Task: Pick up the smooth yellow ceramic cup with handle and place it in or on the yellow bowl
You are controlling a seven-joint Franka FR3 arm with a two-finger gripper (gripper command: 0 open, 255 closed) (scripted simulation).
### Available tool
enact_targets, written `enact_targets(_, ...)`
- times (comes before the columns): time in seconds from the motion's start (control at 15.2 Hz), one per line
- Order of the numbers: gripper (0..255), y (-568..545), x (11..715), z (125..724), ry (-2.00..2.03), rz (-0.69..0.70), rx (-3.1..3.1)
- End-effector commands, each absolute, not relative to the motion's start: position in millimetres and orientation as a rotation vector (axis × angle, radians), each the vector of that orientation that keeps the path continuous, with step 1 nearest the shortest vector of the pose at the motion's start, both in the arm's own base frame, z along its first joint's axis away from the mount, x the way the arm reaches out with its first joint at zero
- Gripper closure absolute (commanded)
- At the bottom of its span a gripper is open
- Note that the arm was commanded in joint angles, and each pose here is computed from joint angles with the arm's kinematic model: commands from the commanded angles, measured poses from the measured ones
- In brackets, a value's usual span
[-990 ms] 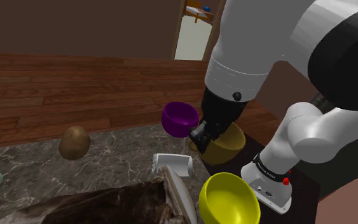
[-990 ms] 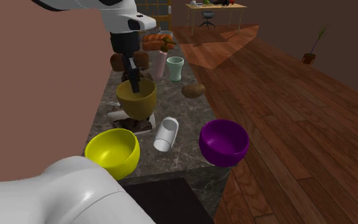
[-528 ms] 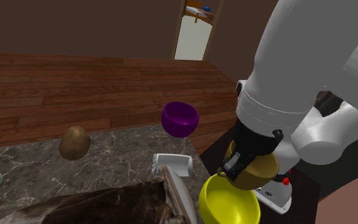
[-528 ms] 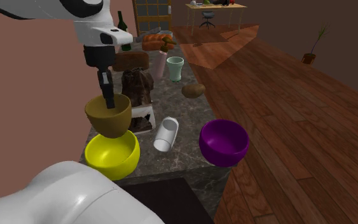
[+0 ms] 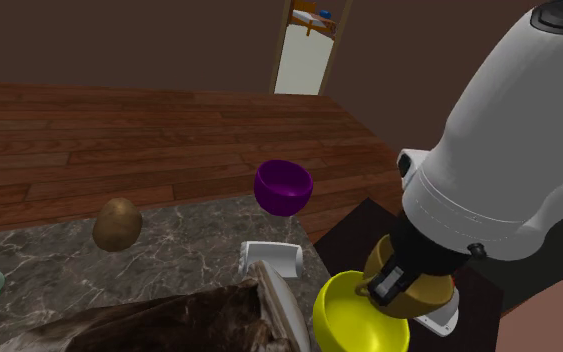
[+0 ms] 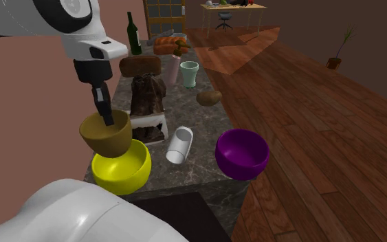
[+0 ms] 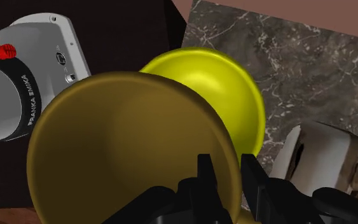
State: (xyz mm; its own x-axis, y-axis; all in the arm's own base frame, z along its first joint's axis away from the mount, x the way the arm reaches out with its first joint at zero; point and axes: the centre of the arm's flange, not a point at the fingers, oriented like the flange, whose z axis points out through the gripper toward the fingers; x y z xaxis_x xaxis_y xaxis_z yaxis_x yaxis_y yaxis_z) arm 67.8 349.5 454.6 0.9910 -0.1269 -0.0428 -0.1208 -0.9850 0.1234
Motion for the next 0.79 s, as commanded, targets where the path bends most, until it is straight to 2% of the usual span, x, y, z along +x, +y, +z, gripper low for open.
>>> enact_targets(0.0,255,347,56,455,-0.172,-0.009,3.04)
enact_targets(0.73,255,347,56,403,-0.172,-0.009,3.04)
